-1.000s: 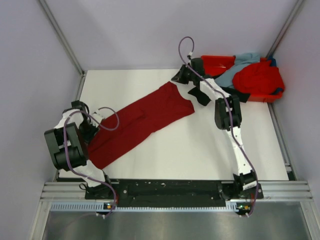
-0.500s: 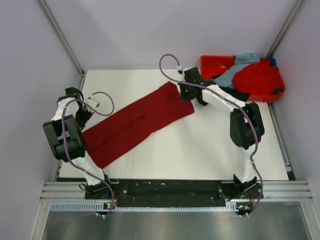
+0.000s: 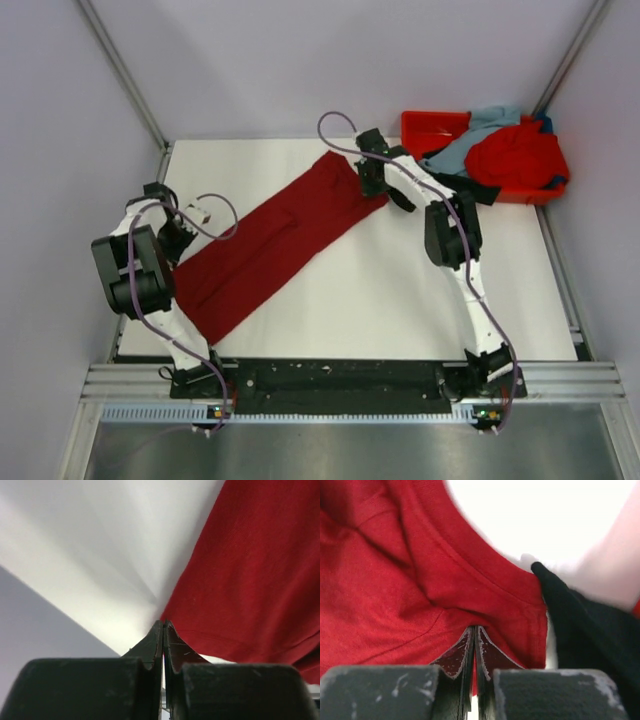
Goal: Fold and stack the t-shirts
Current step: Rotate the tshirt 75 degrees, then grab the bottom of the folded rectangular tshirt with both arms
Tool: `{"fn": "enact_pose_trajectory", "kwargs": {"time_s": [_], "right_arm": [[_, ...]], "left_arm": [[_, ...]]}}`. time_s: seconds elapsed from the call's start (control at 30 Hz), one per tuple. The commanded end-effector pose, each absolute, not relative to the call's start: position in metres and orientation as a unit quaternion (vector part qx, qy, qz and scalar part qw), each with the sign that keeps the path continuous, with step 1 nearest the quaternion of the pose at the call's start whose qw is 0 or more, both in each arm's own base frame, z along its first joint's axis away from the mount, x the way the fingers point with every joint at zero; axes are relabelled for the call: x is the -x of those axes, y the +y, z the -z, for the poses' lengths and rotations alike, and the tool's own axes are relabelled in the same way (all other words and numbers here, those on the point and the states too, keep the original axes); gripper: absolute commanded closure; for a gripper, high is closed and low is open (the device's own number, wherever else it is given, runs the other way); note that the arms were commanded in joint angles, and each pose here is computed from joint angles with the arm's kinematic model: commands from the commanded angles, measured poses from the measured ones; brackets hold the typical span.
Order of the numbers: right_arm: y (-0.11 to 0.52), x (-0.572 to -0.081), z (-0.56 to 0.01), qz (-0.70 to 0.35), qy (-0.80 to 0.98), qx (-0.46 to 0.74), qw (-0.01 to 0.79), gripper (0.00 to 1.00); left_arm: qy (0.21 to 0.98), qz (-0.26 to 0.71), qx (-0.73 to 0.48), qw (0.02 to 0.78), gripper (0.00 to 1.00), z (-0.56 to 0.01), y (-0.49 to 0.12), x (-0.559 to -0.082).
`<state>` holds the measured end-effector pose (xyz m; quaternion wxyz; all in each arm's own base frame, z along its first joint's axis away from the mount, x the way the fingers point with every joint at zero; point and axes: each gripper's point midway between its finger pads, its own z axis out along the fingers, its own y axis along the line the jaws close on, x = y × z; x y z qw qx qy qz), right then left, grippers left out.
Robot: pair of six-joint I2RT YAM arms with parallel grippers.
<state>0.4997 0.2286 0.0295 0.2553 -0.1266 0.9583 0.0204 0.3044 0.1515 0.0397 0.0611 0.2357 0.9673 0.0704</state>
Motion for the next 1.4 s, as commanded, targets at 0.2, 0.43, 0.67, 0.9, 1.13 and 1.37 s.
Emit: {"fn": "enact_pose_trajectory", "kwargs": {"time_s": [0.2, 0.43, 0.67, 0.9, 1.13, 1.37], "right_arm": [[0.225, -0.65, -0.069, -0.176, 0.888, -0.027, 0.423, 1.0], [0.234, -0.682, -0.123, -0.234, 0.829, -0.013, 0.508, 1.0], [0.259, -0.641, -0.213, -0.287, 0.783, 0.102, 0.542, 0.73], [0.331, -0.488, -0.258, -0.302, 0.688, 0.36, 0.553, 0.49], [0.414, -0.262, -0.165, -0.29, 0.505, 0.659, 0.475, 0.43], [0.447, -0.165, -0.084, -0.226, 0.462, 0.772, 0.373, 0.42]], "left_arm": [[0.938, -0.009, -0.343, 0.048, 1.0, -0.027, 0.058, -0.294], [0.929, -0.058, -0.364, -0.042, 1.0, 0.012, 0.056, -0.239], [0.93, -0.035, -0.359, -0.068, 1.0, 0.006, 0.05, -0.186], [0.946, -0.055, -0.319, 0.031, 0.78, -0.041, 0.056, -0.213], [0.946, 0.027, -0.262, 0.189, 0.42, -0.107, 0.032, -0.271], [0.965, 0.05, -0.21, 0.15, 0.39, -0.074, 0.041, -0.276]]}}
